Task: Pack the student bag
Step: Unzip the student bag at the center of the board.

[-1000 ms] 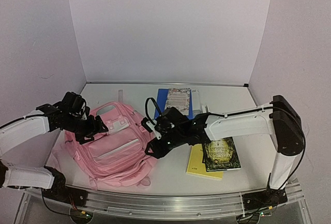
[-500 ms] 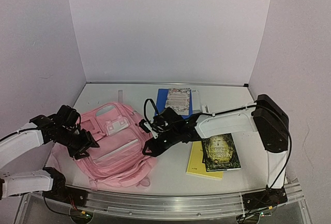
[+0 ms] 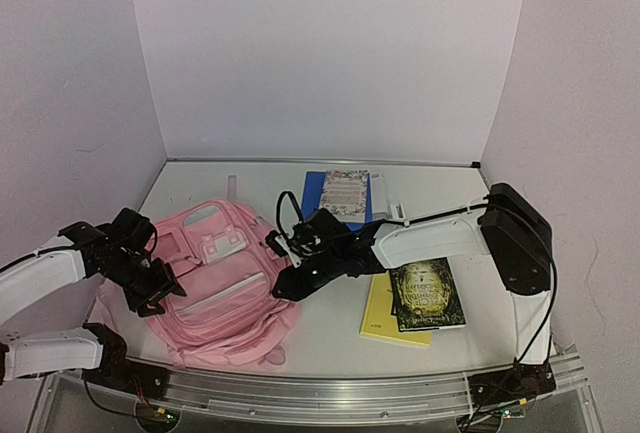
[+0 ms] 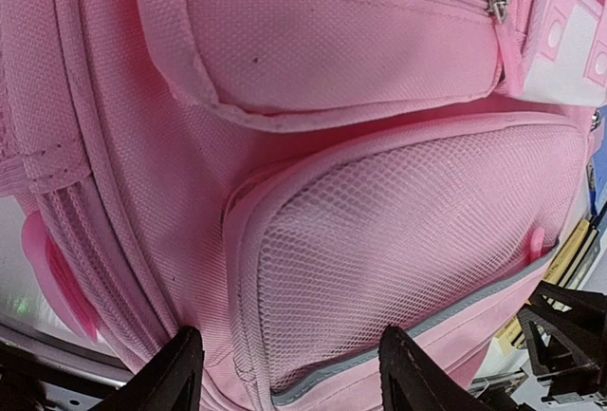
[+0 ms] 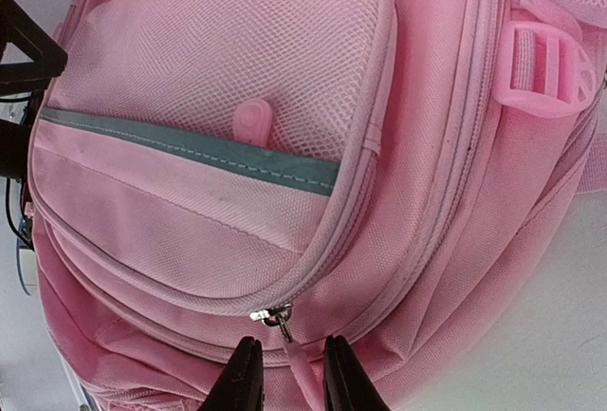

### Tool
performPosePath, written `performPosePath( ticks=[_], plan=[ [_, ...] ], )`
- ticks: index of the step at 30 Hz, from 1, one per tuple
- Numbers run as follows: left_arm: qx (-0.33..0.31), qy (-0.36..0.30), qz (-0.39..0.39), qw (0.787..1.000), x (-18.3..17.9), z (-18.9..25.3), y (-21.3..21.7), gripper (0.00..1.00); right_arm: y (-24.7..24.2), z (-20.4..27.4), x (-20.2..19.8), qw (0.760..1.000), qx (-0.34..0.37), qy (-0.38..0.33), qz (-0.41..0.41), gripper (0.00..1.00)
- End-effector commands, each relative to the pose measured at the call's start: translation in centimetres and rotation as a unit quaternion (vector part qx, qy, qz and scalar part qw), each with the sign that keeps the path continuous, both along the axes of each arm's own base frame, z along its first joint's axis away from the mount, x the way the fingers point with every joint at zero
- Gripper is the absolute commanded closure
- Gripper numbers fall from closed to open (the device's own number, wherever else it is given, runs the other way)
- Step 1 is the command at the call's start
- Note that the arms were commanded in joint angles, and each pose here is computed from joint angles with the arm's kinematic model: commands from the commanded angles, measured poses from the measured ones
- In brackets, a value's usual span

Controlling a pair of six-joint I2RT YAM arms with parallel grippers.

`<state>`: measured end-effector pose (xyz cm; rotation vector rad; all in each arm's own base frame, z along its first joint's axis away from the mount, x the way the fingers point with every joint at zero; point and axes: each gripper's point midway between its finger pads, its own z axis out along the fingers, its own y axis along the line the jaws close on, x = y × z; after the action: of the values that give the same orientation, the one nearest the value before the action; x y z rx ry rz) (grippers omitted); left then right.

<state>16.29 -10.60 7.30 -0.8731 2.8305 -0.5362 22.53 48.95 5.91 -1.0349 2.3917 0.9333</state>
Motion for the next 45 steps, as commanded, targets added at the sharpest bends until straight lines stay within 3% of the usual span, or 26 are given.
performPosePath(
  ticks=[1,11,26,34,37,39,45],
  plan=[
    [0.02,0.022,0.011,0.999,-0.7,-0.4,0.8,0.41,0.5,-0.2,0.7,1.0,0.01,-0.002,-0.009,0.78],
    [0.013,0.025,0.006,1.0,-0.2,-1.8,0.2,0.55,0.2,-1.4,0.4,1.0,-0.002,0.006,-0.016,0.79],
    [-0.013,-0.039,0.011,0.999,3.4,0.1,-1.2,0.91,0.1,-0.6,-0.9,1.0,0.005,0.004,-0.017,0.99],
    [-0.024,-0.054,0.02,0.998,4.2,0.3,-1.5,0.96,-0.4,-1.8,-1.3,0.999,-0.021,-0.016,-0.036,0.91],
    [-0.025,-0.054,0.019,0.998,4.2,0.2,-1.6,0.99,-0.5,-2.1,-1.4,0.999,-0.029,-0.023,-0.04,0.93],
    [-0.025,-0.054,0.019,0.998,4.2,0.1,-1.6,1.0,-0.6,-1.7,-1.4,0.998,-0.03,-0.028,-0.044,1.0],
    [-0.036,-0.077,0.032,0.996,5.7,0.5,-2.2,1.0,-0.4,2.6,-1.7,0.997,-0.002,-0.031,-0.069,1.0]
  ],
)
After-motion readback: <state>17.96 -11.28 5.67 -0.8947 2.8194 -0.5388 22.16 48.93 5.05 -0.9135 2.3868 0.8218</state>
